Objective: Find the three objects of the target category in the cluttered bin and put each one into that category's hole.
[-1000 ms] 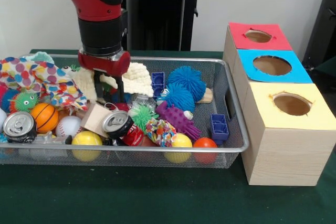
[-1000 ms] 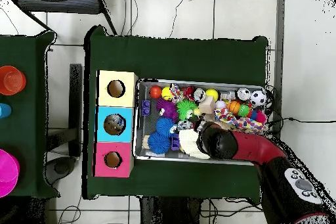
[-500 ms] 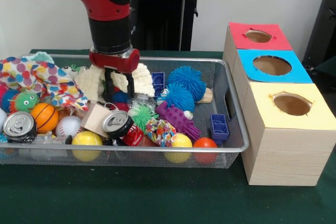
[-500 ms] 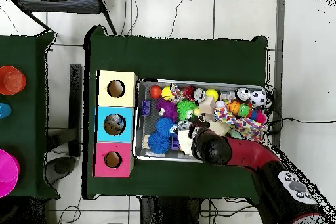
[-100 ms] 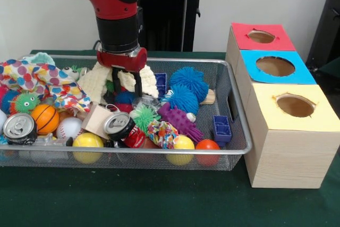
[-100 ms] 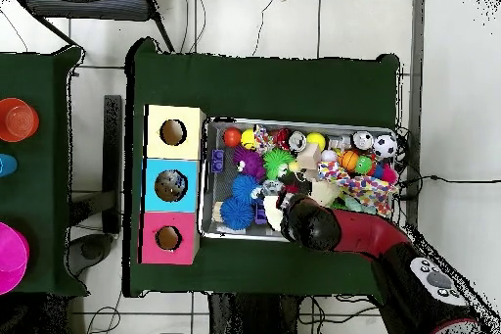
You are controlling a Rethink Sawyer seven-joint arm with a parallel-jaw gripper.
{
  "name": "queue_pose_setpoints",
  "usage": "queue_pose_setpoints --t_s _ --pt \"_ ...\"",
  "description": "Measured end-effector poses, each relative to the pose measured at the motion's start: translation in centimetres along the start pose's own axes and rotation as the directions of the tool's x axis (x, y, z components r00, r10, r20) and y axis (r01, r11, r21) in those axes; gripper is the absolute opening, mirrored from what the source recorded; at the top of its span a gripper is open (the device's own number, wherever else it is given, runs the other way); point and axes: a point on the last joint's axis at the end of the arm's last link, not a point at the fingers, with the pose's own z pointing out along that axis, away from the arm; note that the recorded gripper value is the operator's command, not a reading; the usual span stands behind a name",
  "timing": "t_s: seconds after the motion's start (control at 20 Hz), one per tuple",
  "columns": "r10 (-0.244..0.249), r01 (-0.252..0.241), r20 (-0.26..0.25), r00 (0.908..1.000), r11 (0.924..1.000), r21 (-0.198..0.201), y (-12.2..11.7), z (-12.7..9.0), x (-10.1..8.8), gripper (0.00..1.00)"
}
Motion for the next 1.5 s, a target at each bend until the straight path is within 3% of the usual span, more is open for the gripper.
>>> queue_pose_setpoints --t_s 1.5 --pt "-0.055 0.055 0.031 0.9980 0.9985 0.005 2.6 -1.2 -0.5 1.00"
